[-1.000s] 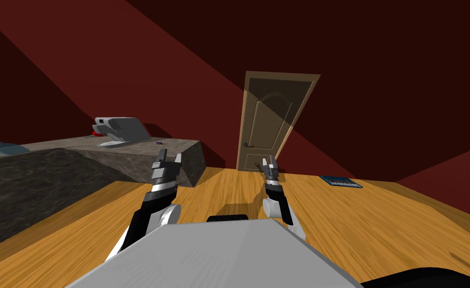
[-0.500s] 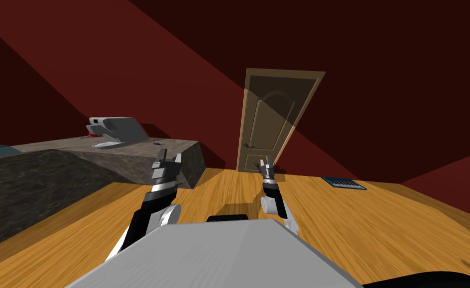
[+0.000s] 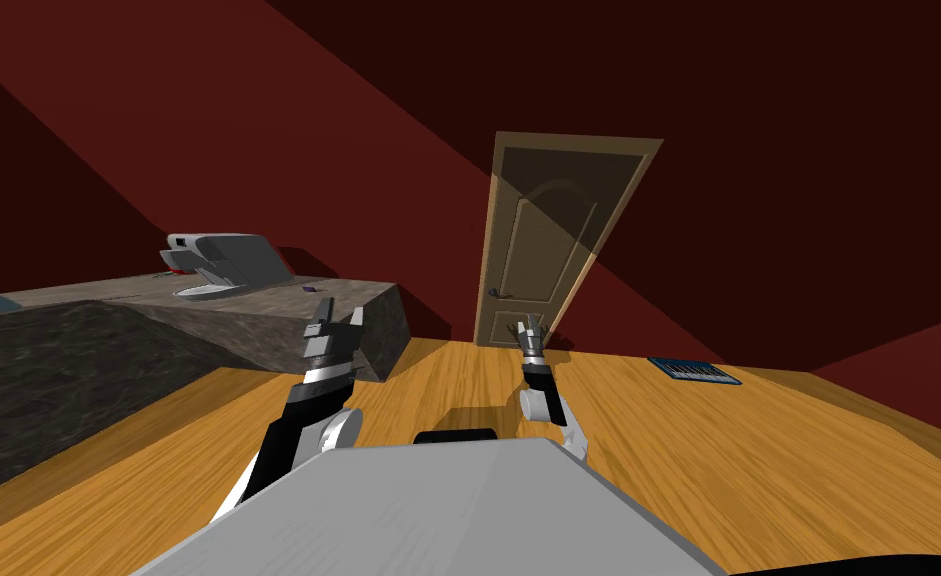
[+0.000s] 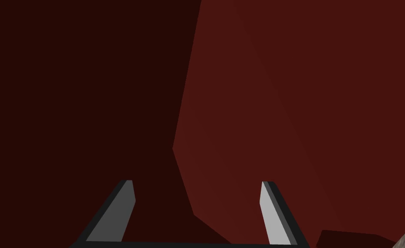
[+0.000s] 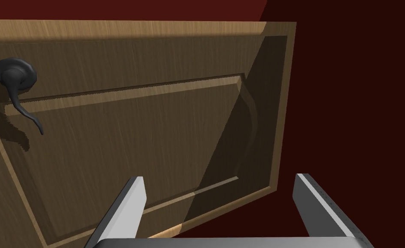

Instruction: Pull the door open

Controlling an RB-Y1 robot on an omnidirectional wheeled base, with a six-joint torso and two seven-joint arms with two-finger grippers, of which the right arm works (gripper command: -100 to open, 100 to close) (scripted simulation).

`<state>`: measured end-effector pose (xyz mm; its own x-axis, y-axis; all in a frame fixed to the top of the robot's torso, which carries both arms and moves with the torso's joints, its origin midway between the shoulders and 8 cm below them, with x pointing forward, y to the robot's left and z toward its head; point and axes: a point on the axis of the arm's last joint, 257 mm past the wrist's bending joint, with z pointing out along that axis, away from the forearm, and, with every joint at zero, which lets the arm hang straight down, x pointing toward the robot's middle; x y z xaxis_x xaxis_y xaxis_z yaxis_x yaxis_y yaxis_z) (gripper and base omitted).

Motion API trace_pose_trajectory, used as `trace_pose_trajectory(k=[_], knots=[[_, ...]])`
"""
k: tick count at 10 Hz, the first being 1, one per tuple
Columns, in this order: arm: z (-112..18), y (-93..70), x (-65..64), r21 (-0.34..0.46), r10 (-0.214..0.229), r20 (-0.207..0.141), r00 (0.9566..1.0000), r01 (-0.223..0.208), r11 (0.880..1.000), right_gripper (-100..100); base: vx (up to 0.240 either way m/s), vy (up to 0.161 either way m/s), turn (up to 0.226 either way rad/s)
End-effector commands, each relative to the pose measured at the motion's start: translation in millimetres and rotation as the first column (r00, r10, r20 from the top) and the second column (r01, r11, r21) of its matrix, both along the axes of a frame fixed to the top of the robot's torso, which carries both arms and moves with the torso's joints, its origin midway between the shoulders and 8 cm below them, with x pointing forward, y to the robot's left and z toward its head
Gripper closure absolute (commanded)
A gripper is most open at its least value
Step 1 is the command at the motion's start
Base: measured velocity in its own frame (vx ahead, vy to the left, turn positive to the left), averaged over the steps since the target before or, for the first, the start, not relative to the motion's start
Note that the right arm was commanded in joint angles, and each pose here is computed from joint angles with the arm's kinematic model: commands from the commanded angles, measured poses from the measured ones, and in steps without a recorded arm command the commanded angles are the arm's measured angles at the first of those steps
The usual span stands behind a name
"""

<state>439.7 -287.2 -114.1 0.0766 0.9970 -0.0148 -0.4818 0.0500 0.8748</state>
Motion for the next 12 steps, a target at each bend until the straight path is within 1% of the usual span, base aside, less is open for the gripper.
trace_pose_trajectory(k=[1,2,3,4,5,6,7,9,10,11,12], knots=[[-10.9,-2.2,7.3,-0.002,0.001,-0.017,0.9999,-0.001,1.0,-100,0.083,-0.004,0.008],[-14.3,-2.7,7.8,-0.002,0.0,-0.024,0.9997,0.0,1.0,-100,0.06,-0.001,0.003],[-23.4,-3.8,13.3,-0.003,0.0,-0.04,0.9992,0.0,1.0,-100,0.053,-0.002,0.003],[-28.1,-4.5,18.2,-0.005,0.001,-0.047,0.9989,-0.001,1.0,-100,0.08,-0.01,0.005],[-32.3,-5.0,18.6,-0.004,0.0,-0.055,0.9985,0.0,1.0,-100,0.057,-0.006,0.007],[-39.5,-6.1,23.7,-0.006,0.0,-0.067,0.9977,0.0,1.0,-100,0.046,0.002,0.004],[-41.1,-6.3,23.8,-0.005,0.0,-0.071,0.9975,0.0,1.0,-100,0.038,0.001,0.001],[-52.3,-8.1,33.7,-0.009,0.0,-0.089,0.9961,-0.001,1.0,-100,0.066,-0.004,0.006],[-58.9,-9.0,34.0,-0.008,-0.002,-0.102,0.9947,0.001,1.0,-100,0.067,-0.005,0.006],[-66.3,-10.3,38.8,-0.01,-0.002,-0.115,0.9933,0.001,1.0,-100,0.064,-0.001,0.003],[-70.2,-11.1,43.5,-0.011,-0.002,-0.121,0.9926,0.001,1.0,-100,0.078,-0.002,0.006]])
